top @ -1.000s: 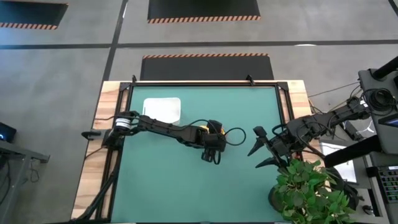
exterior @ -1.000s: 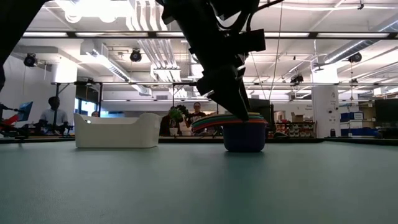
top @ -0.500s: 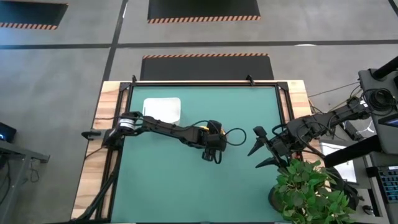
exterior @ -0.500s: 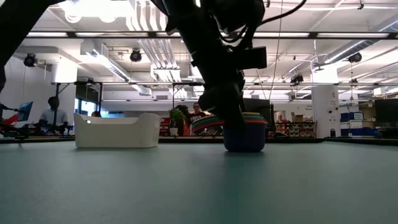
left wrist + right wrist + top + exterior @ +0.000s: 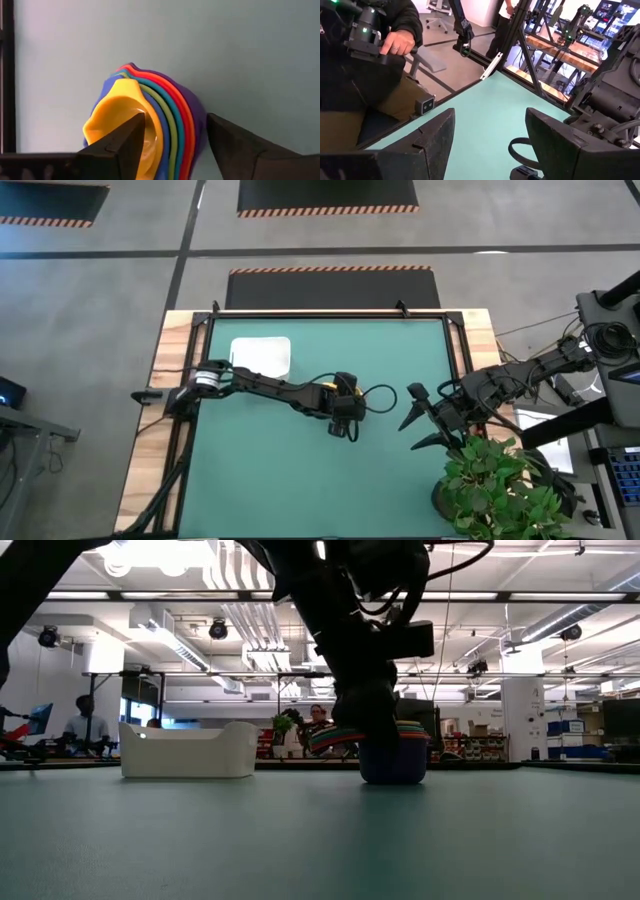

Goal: Nest measuring cups in basket
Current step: Put the nested measuring cups into the white bin

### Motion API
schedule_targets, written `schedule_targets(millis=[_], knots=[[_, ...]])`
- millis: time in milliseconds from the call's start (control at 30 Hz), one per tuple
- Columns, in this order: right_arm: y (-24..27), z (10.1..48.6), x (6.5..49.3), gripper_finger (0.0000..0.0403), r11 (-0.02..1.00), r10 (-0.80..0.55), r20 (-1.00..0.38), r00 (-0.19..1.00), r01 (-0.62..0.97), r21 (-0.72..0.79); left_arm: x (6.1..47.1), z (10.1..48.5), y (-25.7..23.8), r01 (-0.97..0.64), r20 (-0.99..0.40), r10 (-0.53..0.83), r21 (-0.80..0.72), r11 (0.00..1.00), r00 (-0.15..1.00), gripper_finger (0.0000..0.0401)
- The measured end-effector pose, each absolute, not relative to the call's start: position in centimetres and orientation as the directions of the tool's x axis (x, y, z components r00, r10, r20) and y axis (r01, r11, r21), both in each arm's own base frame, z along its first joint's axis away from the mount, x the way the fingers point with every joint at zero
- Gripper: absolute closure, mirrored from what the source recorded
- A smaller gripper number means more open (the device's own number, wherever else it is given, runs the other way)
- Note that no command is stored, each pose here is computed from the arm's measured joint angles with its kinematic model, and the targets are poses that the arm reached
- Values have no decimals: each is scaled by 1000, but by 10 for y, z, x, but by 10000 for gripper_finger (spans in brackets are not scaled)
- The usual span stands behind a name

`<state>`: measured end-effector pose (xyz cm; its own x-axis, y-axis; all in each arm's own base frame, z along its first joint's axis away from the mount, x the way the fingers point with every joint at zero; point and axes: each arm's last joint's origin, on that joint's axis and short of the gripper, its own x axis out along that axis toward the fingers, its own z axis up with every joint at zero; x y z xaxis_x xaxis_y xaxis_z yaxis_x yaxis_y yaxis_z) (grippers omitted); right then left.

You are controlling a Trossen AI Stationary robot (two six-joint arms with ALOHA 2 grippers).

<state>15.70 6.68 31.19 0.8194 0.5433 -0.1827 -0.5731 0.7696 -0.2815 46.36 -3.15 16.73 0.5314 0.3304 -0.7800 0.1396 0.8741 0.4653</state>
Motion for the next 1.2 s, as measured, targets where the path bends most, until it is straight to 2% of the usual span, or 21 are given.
schedule_targets(millis=[367, 667, 1200], knots=[[67, 312, 157, 172, 769, 543, -184, 819, -573, -282, 465, 164, -32, 130, -777, 335, 466, 875, 533, 270], [67, 312, 157, 172, 773, 537, -184, 823, -568, -283, 468, 169, -32, 105, -776, 324, 445, 890, 541, 305], [67, 311, 157, 172, 775, 536, -191, 822, -569, -275, 472, 184, -33, 100, -763, 317, 444, 891, 563, 317]])
